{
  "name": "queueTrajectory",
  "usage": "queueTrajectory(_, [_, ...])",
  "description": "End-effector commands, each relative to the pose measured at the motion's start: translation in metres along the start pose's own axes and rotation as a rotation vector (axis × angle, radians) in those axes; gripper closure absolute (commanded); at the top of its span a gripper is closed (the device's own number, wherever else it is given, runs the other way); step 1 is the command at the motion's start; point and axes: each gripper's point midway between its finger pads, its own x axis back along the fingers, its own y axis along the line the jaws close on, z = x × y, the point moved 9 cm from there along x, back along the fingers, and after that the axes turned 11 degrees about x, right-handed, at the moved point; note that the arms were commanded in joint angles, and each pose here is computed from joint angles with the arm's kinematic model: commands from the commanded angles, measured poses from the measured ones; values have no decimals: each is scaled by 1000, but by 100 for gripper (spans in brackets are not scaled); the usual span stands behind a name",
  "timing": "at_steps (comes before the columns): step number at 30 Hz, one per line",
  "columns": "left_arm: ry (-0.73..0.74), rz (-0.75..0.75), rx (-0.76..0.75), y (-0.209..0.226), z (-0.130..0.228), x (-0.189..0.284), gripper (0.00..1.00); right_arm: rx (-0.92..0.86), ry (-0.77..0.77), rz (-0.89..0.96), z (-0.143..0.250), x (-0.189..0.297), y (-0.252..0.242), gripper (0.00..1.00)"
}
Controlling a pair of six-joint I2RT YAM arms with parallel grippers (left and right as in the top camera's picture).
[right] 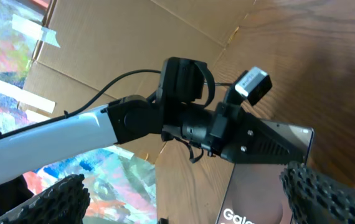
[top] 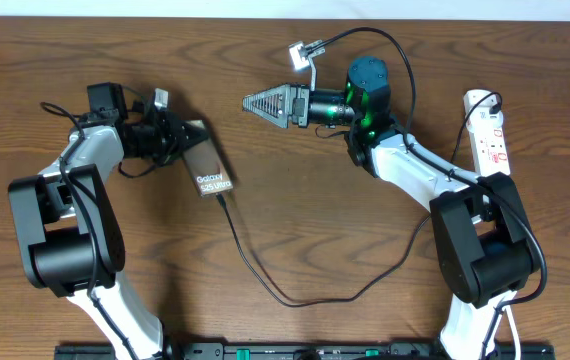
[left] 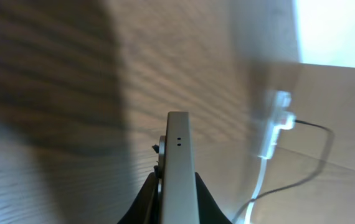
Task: Plug charger to phone and switch on socket
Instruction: 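Lower the phone with the left gripper and lay it flat on the table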
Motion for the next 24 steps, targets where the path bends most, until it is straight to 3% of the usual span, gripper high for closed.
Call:
queueTrajectory(1, [-50, -81, -61, 0, -3, 7, 93, 23, -6, -7, -5, 0, 3, 1])
queueTrajectory(15, [-65, -309, 36, 24, 6, 11, 93, 20, -5, -6, -5, 0, 3, 1])
queueTrajectory(24, [-50, -346, 64, 28, 10, 12, 93, 20, -4, -7, -5, 0, 4, 1])
